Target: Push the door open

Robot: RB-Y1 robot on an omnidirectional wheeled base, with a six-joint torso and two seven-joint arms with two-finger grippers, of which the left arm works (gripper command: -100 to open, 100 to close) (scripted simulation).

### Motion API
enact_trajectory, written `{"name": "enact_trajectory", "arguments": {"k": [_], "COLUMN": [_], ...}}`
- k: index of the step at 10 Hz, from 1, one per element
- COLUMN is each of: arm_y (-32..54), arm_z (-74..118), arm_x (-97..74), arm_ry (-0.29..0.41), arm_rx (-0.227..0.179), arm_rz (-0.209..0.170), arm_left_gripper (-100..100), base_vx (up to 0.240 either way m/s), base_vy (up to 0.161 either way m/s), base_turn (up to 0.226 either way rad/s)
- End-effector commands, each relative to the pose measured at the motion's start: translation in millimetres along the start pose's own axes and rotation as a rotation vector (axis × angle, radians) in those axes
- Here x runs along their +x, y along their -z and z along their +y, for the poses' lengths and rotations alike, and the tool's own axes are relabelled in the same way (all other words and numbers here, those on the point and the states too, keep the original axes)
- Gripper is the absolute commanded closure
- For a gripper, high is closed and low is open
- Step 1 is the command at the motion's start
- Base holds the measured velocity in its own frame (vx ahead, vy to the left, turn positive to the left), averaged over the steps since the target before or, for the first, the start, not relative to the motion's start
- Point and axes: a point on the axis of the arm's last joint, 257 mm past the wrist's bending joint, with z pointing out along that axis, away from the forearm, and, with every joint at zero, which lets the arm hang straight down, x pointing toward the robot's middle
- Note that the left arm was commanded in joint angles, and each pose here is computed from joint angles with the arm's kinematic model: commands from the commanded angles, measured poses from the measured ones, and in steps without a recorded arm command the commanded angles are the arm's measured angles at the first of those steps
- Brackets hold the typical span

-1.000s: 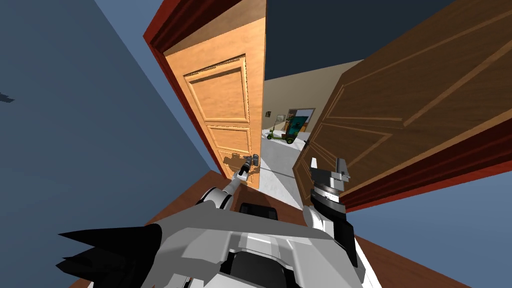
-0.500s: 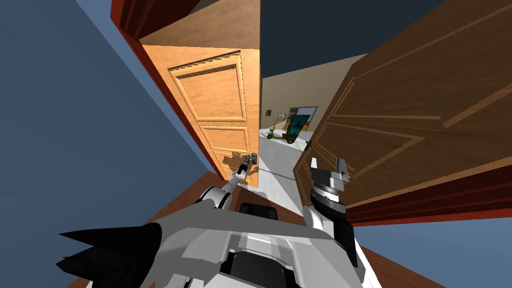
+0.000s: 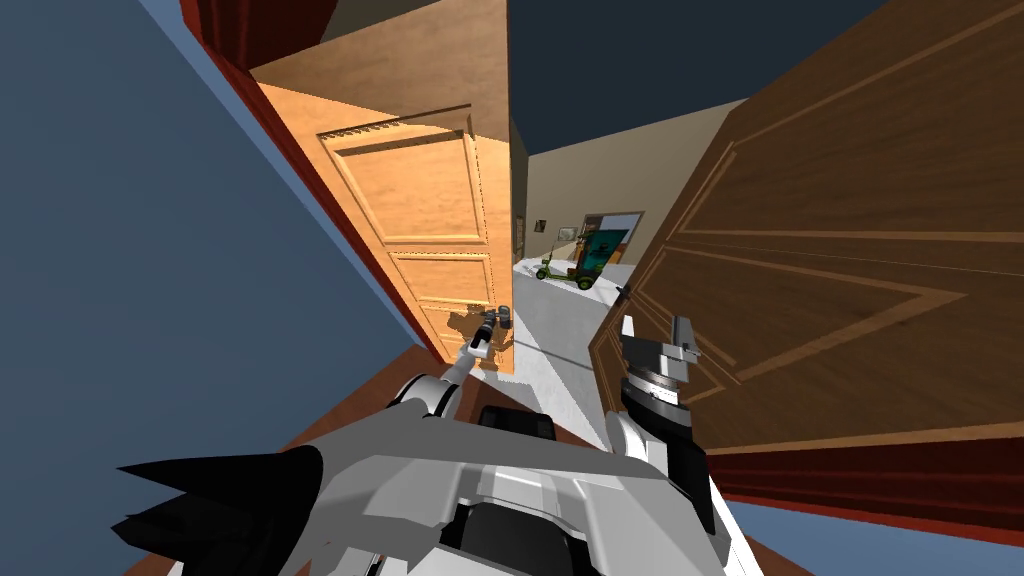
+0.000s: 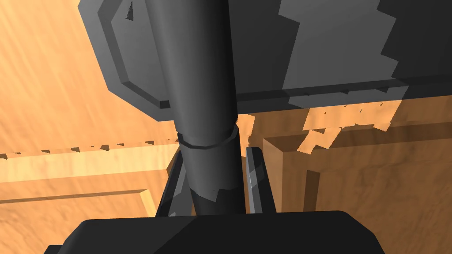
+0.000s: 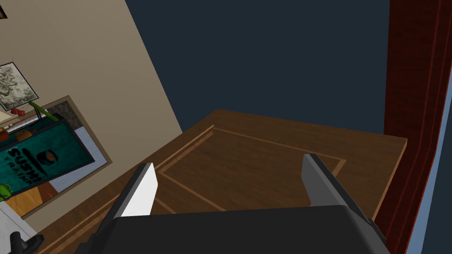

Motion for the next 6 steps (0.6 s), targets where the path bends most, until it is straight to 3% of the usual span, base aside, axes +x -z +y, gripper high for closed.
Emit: {"name": "enact_trajectory", "arguments": {"k": [1,2,6], "arm_y": [-1.3,-1.3,1.0], "arm_z": [-4.1,-4.1,-2.6], "arm_x": [-24.7,-24.7,-54.7], "arm_ry": [-0.006,-0.006,0.003], "arm_rx": [0.007,0.007,0.003], "arm_rz": [-0.039,-0.039,-0.098], "arm_left_gripper": [100,100,100], "base_vx": [0.174,0.138,0.162], "base_vy": [-0.109,-0.097,-0.139], "base_turn": [0.042,0.053,0.083]}}
